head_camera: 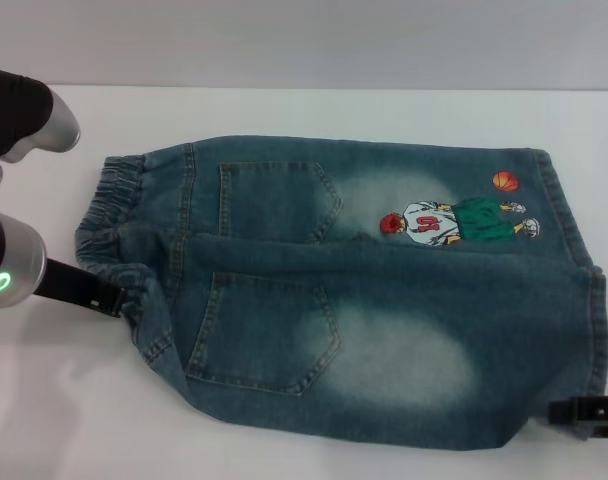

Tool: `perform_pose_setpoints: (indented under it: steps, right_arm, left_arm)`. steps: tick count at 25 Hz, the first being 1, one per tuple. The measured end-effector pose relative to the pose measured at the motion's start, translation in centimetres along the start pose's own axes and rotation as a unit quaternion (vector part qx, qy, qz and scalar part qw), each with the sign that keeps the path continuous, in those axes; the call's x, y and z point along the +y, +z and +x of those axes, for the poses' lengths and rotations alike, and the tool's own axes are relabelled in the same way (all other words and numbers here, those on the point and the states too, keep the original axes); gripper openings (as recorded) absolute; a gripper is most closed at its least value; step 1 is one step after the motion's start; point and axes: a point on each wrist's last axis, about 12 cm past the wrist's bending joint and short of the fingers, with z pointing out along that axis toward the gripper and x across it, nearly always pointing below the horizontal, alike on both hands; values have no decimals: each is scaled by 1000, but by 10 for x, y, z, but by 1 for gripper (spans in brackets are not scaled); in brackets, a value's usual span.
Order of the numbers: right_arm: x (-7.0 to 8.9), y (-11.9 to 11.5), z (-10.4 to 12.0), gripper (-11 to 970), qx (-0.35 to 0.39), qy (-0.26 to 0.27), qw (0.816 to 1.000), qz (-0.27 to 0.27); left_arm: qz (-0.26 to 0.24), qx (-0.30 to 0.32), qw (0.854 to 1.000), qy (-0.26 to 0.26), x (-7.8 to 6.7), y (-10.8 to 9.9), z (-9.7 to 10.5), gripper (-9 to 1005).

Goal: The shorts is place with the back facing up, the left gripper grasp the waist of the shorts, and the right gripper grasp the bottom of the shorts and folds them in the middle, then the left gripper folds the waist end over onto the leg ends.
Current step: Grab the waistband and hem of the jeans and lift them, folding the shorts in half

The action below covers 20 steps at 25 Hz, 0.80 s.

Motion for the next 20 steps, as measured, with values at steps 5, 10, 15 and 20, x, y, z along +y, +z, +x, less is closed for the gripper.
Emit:
perform_pose_setpoints:
  steps: [5, 10, 15, 20]
  right_arm:
    - [9, -1, -1, 566, 0, -50, 999, 4]
    - [15, 0, -3, 447, 3, -70, 998, 4]
    - [18, 1, -6, 341, 3, -79, 997, 3]
    - [19, 1, -7, 235, 3, -82, 997, 2]
  left_arm:
    - [1, 0, 1000, -1, 0, 0, 0, 94]
    - [1, 0, 1000, 0, 0, 0, 0, 94]
    - [0, -3, 1000, -3, 0, 0, -1, 94]
    - [-1, -6, 1000, -4, 1, -1, -1, 94]
